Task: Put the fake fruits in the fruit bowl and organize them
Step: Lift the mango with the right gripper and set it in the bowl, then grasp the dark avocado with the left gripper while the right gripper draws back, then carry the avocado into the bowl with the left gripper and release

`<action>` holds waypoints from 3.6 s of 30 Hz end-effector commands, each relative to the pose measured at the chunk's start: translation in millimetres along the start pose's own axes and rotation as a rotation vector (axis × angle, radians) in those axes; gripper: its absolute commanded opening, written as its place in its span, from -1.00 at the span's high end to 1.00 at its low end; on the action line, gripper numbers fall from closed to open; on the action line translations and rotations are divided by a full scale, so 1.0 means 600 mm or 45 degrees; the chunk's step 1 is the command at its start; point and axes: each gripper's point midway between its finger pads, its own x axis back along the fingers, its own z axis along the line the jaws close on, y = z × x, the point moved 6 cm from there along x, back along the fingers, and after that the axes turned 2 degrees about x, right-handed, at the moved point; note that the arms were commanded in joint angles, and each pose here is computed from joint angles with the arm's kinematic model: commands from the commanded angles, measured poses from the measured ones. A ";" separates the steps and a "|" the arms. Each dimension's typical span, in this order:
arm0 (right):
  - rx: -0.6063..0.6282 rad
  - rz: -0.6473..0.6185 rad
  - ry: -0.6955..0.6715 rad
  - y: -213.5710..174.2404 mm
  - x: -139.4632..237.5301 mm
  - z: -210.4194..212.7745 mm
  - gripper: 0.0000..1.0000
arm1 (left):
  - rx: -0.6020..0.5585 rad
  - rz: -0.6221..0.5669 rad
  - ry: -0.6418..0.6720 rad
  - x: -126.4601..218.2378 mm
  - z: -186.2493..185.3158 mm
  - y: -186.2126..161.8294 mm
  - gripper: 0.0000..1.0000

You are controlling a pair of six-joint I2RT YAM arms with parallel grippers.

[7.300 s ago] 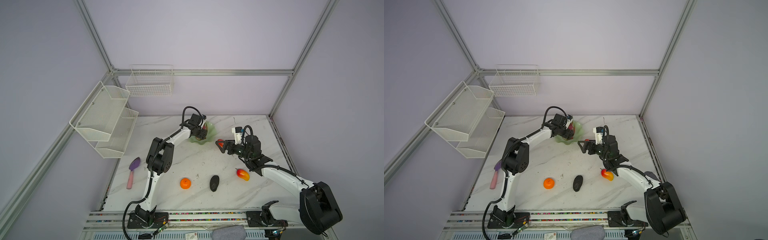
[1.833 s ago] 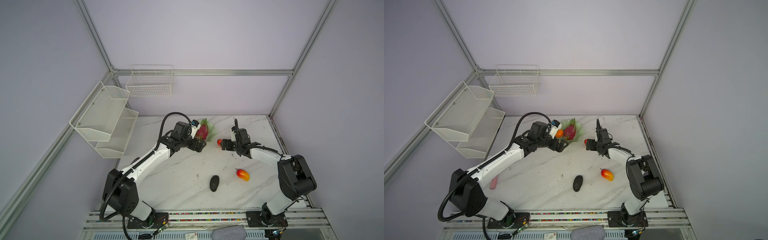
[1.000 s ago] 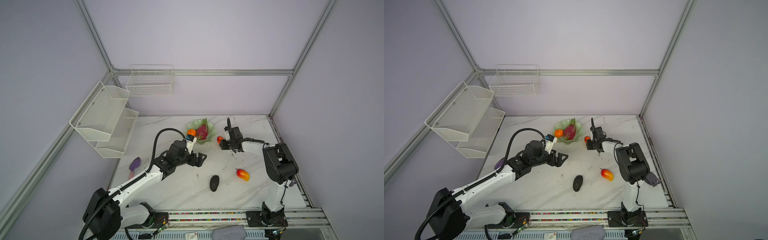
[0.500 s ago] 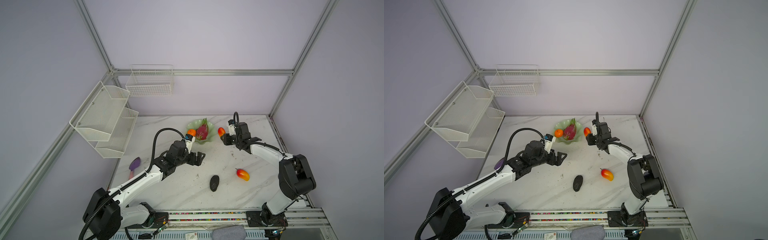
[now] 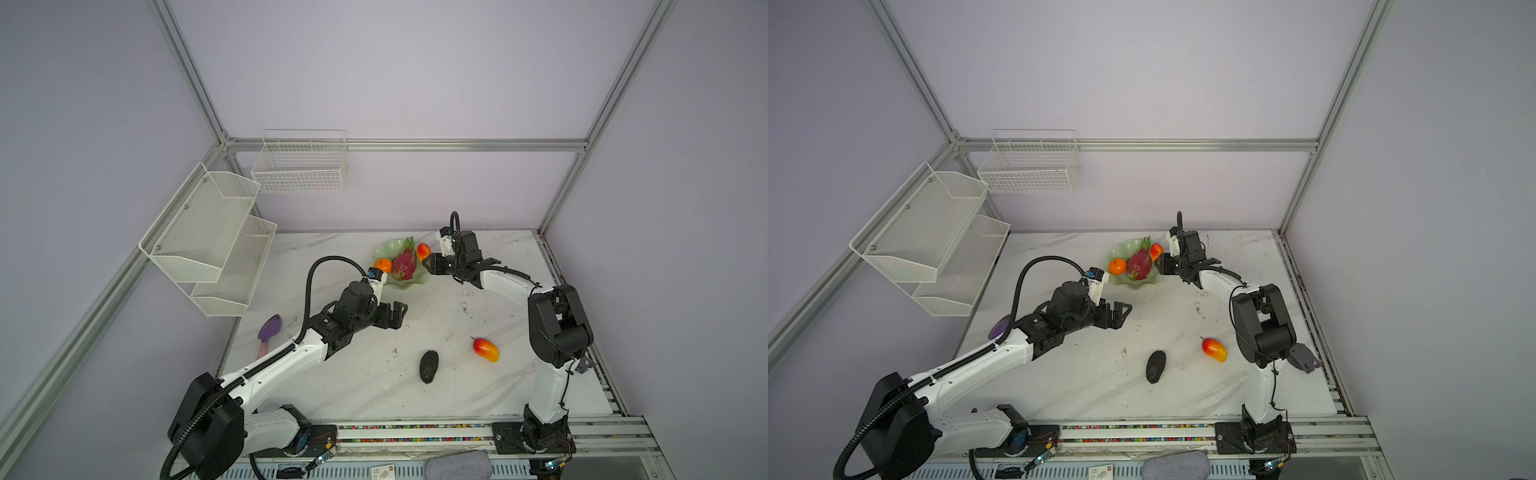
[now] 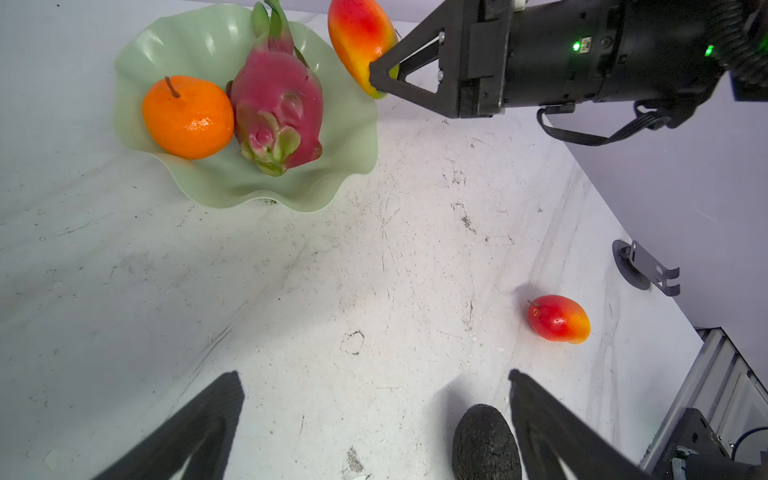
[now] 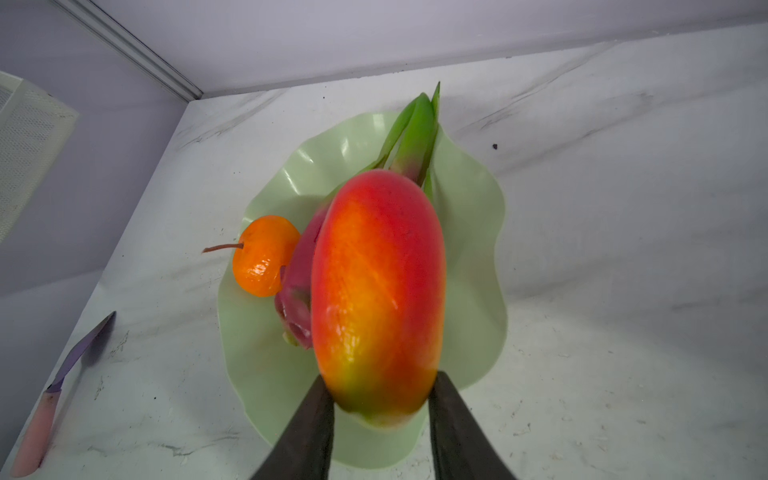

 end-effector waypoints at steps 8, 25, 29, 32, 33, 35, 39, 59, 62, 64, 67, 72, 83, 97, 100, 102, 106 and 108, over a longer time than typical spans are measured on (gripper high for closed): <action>-0.024 0.042 -0.058 -0.007 -0.034 -0.017 0.18 | -0.001 -0.069 0.025 0.022 0.006 0.009 -1.00; 0.051 -0.028 -0.176 0.031 0.072 0.010 -0.37 | -0.052 -0.052 -0.124 0.019 -0.015 0.003 -0.99; 0.031 0.084 -0.478 -0.023 0.172 -0.015 -0.77 | -0.093 -0.019 -0.208 0.016 -0.026 -0.004 -0.99; -0.051 0.207 -0.687 -0.085 0.229 -0.040 -0.79 | -0.118 0.054 -0.258 0.005 -0.031 -0.024 -1.00; -0.076 0.257 -0.718 -0.107 0.239 -0.044 -0.79 | -0.124 0.082 -0.265 0.000 -0.033 -0.033 -0.99; -0.132 0.318 -0.771 -0.148 0.257 -0.043 -0.79 | -0.141 0.164 -0.276 -0.011 -0.042 -0.061 -0.99; -0.224 0.229 -0.632 -0.179 0.291 -0.013 -0.78 | -0.180 0.298 -0.309 -0.025 -0.093 -0.120 -0.99; -0.257 0.101 -0.246 -0.212 0.381 0.060 -0.80 | -0.281 0.533 -0.015 -0.124 -0.192 -0.224 -0.85; -0.250 0.102 -0.252 -0.209 0.374 0.059 -0.80 | -0.299 0.543 0.052 -0.128 -0.185 -0.224 -0.60; -0.247 0.097 -0.250 -0.206 0.370 0.059 -0.81 | -0.322 0.544 0.071 -0.127 -0.183 -0.220 -0.30; -0.235 0.084 -0.228 -0.199 0.359 0.061 -0.81 | -0.356 0.478 0.085 -0.112 -0.182 -0.194 0.21; -0.175 -0.042 -0.099 -0.160 0.336 0.080 -0.82 | -0.348 0.231 0.089 -0.070 -0.151 -0.062 0.22; 0.018 -0.264 0.144 -0.039 0.254 0.126 -0.83 | -0.432 -0.055 0.212 -0.129 0.029 0.300 0.20; 0.098 -0.209 0.184 -0.034 0.173 0.117 -0.84 | -0.545 -0.116 0.198 -0.292 0.135 0.368 0.14; 0.081 -0.189 0.149 -0.047 0.167 0.104 -0.84 | -0.564 -0.080 0.201 -0.310 0.144 0.352 0.13; 0.074 -0.185 0.138 -0.052 0.166 0.101 -0.84 | -0.572 -0.059 0.204 -0.319 0.151 0.342 0.11; 0.060 -0.171 0.130 -0.055 0.165 0.098 -0.84 | -0.592 -0.059 0.207 -0.334 0.159 0.328 0.05; 0.057 -0.172 0.128 -0.054 0.167 0.098 -0.84 | -0.596 -0.056 0.207 -0.343 0.163 0.323 0.04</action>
